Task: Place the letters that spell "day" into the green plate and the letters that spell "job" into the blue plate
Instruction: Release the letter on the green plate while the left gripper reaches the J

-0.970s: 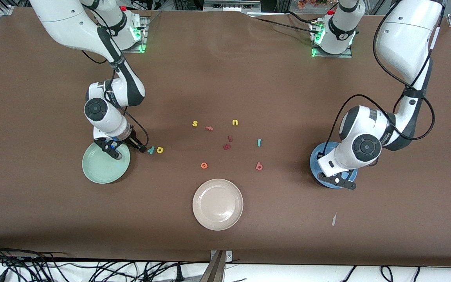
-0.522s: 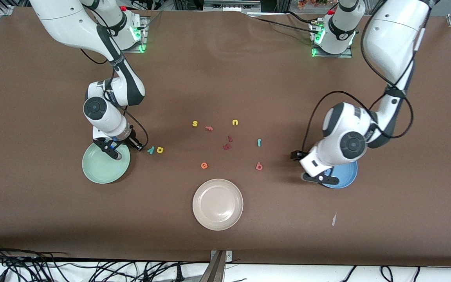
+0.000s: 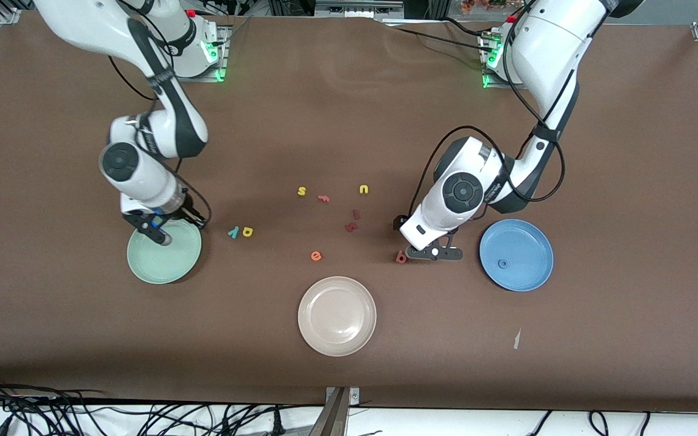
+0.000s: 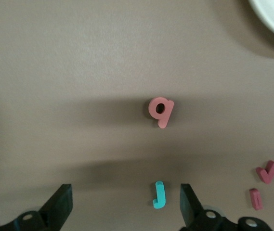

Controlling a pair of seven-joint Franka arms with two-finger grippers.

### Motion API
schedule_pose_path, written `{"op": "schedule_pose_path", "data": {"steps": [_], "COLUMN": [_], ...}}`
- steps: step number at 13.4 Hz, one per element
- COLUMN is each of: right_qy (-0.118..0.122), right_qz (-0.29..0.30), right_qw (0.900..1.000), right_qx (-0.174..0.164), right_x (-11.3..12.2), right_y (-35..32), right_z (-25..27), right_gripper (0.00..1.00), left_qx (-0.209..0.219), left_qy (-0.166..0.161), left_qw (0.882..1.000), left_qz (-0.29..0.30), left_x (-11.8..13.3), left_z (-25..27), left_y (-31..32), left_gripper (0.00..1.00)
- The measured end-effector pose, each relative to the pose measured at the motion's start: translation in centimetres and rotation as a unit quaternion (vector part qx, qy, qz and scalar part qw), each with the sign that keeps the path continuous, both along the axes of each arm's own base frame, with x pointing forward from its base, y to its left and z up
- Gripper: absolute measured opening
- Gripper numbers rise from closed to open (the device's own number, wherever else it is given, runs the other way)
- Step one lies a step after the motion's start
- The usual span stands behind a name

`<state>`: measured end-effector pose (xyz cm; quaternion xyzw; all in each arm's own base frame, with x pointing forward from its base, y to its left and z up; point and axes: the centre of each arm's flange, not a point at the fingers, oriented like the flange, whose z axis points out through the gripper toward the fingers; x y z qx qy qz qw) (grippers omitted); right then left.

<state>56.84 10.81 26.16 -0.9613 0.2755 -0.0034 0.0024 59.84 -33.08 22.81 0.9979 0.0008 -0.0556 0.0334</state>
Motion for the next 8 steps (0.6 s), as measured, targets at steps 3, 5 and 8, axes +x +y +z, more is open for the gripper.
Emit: {"op": "schedule_pose_path", "data": {"steps": [3, 5, 8], "right_qy": [0.000, -0.001, -0.011], "right_qz": [0.041, 0.048, 0.051], "right_qw": [0.999, 0.999, 0.999], "right_qx": [0.001, 0.000, -0.001], "right_x": [0.2, 0.4, 0.7], "right_y": [-4.9, -6.4, -6.1], "right_z": [2.7, 1.3, -1.3], "right_gripper": [0.29, 0.29, 0.55], "left_qx": [0.006, 0.006, 0.008], "left_qy": [0.008, 0.006, 0.008], "left_qw": [1.000, 0.999, 0.999], "left_qz": [0.028, 0.041, 0.049], "left_x": [-1.6, -2.8, -4.0], "left_z": [-2.1, -3.5, -4.9], "left_y": [-1.6, -2.3, -2.4], "left_gripper": [0.96, 0.94, 0.88]}}
